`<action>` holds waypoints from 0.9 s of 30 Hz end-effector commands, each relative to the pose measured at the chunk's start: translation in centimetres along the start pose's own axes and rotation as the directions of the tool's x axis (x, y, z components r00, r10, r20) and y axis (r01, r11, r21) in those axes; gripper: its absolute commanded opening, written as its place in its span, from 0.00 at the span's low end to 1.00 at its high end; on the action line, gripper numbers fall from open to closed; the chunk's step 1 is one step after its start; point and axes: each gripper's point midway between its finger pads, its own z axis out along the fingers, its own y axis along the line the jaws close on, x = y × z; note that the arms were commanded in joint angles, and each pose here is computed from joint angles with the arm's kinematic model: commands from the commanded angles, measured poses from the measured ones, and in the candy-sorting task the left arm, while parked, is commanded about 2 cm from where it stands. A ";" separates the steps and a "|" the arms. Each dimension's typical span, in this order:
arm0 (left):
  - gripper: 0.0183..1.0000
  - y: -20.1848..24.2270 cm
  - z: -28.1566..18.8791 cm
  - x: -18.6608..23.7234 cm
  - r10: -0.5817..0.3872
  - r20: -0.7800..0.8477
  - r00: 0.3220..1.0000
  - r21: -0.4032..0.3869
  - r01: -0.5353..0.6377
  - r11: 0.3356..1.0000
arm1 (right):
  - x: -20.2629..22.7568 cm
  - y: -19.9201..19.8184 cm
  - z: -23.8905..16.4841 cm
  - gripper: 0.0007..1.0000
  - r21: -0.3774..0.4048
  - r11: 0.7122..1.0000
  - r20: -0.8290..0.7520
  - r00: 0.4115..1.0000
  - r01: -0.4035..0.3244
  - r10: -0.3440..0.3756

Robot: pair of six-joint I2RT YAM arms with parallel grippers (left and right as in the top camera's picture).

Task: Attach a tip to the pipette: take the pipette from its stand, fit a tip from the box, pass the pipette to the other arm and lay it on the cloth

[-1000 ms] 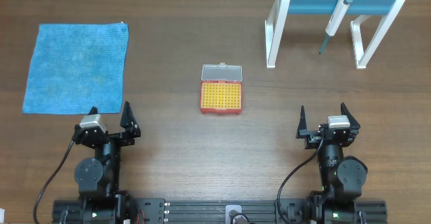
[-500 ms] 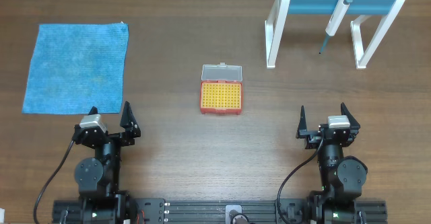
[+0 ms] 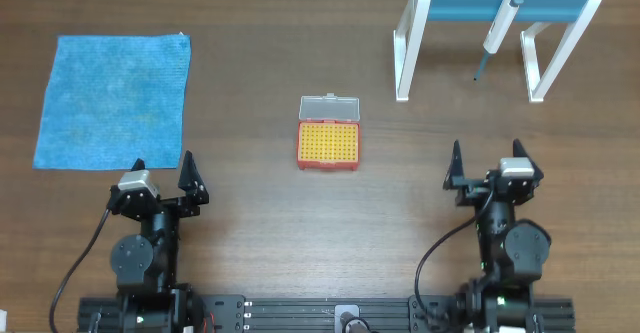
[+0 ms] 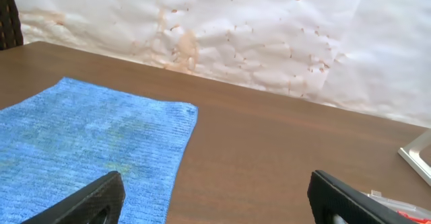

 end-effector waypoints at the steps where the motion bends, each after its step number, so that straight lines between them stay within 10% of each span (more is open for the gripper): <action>1: 0.88 0.3 0.0 0.1 -0.016 -0.001 1.000 -0.016 0.016 1.000 | -1.6 -2.2 3.4 0.95 0.085 0.996 -0.029 0.999 -0.035 0.038; 27: 0.88 0.3 0.0 0.1 -0.015 -0.001 1.000 -0.016 0.015 1.000 | 1.3 -4.7 22.5 0.95 0.090 0.995 -0.053 0.998 -0.030 0.035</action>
